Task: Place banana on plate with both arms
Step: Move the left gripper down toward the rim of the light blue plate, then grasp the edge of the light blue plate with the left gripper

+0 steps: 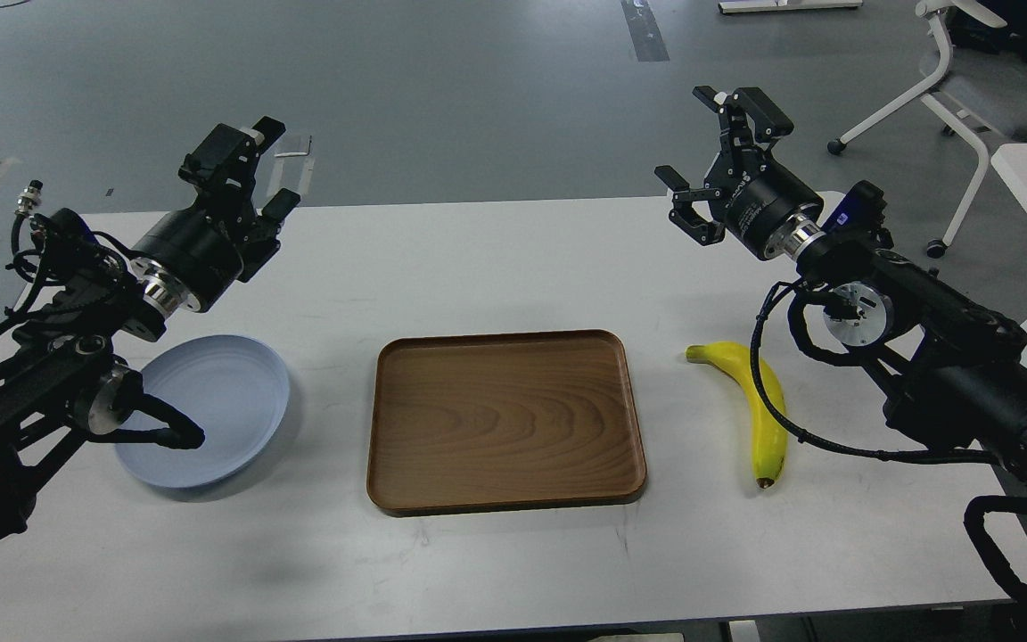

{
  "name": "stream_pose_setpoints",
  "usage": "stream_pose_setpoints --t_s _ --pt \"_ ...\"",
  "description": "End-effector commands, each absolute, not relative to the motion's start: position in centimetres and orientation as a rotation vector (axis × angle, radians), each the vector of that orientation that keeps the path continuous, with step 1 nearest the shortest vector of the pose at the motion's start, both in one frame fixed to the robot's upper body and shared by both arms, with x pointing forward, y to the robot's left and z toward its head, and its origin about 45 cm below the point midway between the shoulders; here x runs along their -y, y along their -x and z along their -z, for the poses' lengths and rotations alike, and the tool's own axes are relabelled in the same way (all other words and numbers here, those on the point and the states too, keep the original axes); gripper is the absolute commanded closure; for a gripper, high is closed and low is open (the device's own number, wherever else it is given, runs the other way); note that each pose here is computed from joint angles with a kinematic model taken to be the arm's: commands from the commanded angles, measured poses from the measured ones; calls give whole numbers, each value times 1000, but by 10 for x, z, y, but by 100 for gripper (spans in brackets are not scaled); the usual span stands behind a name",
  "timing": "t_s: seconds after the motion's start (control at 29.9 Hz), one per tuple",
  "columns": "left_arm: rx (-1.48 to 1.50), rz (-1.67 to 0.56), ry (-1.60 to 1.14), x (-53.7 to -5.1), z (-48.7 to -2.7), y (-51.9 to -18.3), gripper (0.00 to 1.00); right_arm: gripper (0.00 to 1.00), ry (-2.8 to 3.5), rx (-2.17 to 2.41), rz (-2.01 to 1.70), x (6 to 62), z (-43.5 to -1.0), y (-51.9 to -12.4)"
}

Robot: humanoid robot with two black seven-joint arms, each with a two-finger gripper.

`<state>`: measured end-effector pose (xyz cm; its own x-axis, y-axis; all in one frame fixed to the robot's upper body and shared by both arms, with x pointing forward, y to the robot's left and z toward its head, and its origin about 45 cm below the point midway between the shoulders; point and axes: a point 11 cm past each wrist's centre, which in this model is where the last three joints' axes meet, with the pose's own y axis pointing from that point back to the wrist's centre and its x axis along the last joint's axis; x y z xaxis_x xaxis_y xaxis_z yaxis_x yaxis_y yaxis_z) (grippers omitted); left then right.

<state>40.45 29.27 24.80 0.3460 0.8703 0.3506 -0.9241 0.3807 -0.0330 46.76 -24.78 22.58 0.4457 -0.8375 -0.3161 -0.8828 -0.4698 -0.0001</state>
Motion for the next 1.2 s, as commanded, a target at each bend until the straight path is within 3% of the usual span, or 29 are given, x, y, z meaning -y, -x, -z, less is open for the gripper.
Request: stream_pose_setpoints --t_s 0.0,0.13,0.33,0.7,1.17 --pt "662 -1072 -477 -309 -231 -390 1 0 2522 -1525 -409 248 -226 -468" --pt "809 -891 -792 -365 -208 -360 1 0 2517 -1530 -407 250 -226 -468" --pt "828 -851 -997 -424 -191 -323 1 0 2516 -1536 -414 251 -223 -467" --pt "766 -849 -1113 -451 -135 -277 1 0 2507 -1553 -415 251 -222 -467" --pt "681 -896 -1175 -472 -112 -264 2 0 2502 -1570 -420 253 -219 -466"
